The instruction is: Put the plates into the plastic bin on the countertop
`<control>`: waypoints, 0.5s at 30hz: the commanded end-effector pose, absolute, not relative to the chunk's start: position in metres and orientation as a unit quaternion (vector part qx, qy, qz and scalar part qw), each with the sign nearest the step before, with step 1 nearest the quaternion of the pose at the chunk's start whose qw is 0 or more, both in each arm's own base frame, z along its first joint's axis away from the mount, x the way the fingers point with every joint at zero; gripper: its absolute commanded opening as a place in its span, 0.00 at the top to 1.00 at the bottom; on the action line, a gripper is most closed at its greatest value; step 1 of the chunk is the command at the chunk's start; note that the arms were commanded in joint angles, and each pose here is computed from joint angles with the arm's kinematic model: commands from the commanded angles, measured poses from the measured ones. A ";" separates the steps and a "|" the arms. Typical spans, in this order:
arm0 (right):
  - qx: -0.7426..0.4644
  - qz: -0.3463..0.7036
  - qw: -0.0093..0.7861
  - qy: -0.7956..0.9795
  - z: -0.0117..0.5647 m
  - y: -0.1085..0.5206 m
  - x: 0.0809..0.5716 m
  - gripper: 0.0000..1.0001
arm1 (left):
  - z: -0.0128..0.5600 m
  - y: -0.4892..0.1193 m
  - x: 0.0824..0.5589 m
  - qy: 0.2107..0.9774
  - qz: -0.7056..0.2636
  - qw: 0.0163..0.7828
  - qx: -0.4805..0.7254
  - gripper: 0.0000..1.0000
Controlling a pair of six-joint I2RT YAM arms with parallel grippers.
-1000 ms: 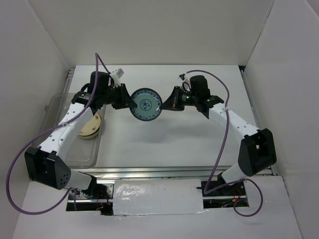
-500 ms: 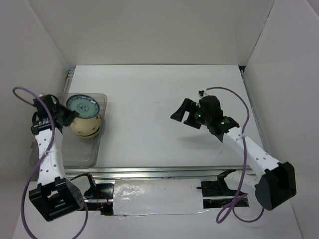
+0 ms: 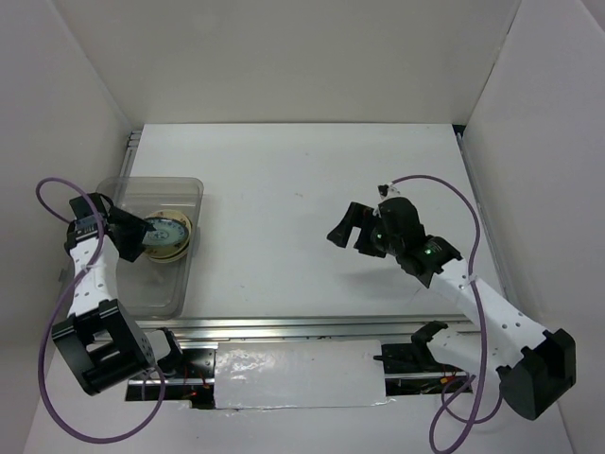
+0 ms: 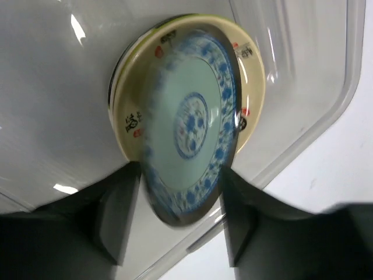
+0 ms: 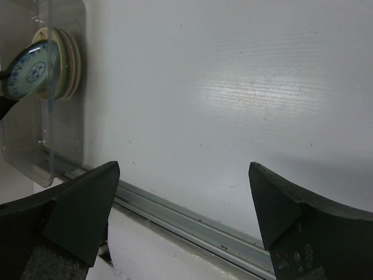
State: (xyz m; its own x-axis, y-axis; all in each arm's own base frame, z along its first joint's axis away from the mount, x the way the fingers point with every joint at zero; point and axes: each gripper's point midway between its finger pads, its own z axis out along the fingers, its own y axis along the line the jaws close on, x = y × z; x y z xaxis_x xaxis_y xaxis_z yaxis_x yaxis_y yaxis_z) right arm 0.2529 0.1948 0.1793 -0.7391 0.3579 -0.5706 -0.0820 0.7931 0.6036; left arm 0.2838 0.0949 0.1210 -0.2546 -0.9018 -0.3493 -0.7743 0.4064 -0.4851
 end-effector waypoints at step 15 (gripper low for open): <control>0.033 0.255 0.446 0.858 0.253 0.165 0.205 0.00 | 0.198 0.048 0.235 0.894 -0.037 0.328 -0.303 0.01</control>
